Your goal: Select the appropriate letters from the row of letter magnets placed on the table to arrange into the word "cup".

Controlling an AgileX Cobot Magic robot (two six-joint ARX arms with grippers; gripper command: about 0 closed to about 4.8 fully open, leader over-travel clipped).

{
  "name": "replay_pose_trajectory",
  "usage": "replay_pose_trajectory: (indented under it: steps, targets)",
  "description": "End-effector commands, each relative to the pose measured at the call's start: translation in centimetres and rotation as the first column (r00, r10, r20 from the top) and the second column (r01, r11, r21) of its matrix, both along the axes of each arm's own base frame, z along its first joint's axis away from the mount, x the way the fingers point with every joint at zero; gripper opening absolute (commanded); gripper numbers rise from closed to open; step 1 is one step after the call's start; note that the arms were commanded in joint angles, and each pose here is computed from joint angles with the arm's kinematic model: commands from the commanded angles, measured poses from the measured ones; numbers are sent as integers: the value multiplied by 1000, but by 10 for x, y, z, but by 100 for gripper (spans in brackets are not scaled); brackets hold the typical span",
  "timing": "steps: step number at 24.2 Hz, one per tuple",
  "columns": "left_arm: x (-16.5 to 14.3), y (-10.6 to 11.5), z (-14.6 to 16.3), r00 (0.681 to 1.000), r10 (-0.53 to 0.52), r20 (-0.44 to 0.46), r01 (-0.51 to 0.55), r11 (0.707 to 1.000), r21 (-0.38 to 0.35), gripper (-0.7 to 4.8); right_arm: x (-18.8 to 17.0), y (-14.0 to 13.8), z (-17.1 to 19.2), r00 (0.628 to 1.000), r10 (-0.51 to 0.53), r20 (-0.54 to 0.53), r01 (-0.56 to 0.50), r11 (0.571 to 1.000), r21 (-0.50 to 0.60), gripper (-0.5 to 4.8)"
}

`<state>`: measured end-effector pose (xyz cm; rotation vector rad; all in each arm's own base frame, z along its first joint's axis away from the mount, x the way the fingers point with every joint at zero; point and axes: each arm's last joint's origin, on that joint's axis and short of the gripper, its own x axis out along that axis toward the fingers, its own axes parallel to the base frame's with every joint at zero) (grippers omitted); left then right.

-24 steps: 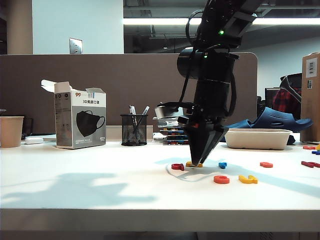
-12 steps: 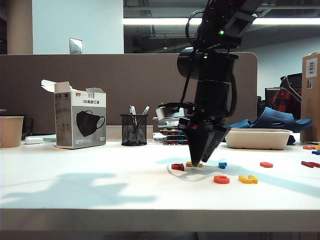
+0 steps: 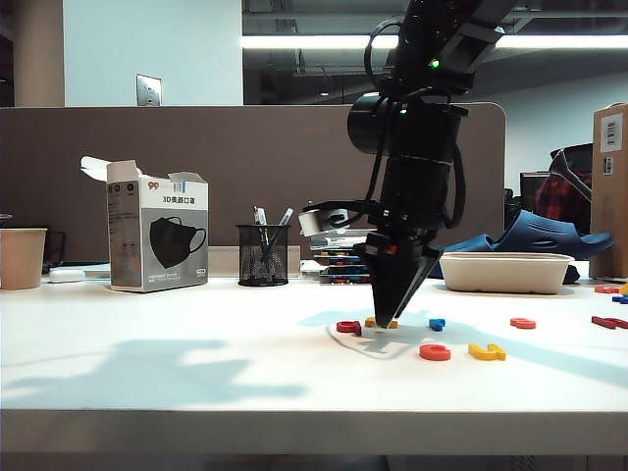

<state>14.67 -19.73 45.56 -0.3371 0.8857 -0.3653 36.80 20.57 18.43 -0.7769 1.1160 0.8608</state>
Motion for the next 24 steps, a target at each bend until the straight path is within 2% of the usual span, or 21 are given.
replay_pose_trajectory:
  steps: [1, 16, 24]
  targets:
    - [-1, 1, 2, 1000, 4, 6, -4, 1000, -6, -5, 0, 2, 3, 999, 44, 12, -44, 999, 15, 181]
    - [-1, 1, 2, 1000, 4, 6, -4, 1000, -6, -5, 3, 4, 4, 993, 106, 46, -108, 993, 39, 181]
    - [-1, 1, 2, 1000, 4, 6, -4, 1000, -6, -5, 1, 3, 3, 994, 112, 21, -113, 992, 51, 180]
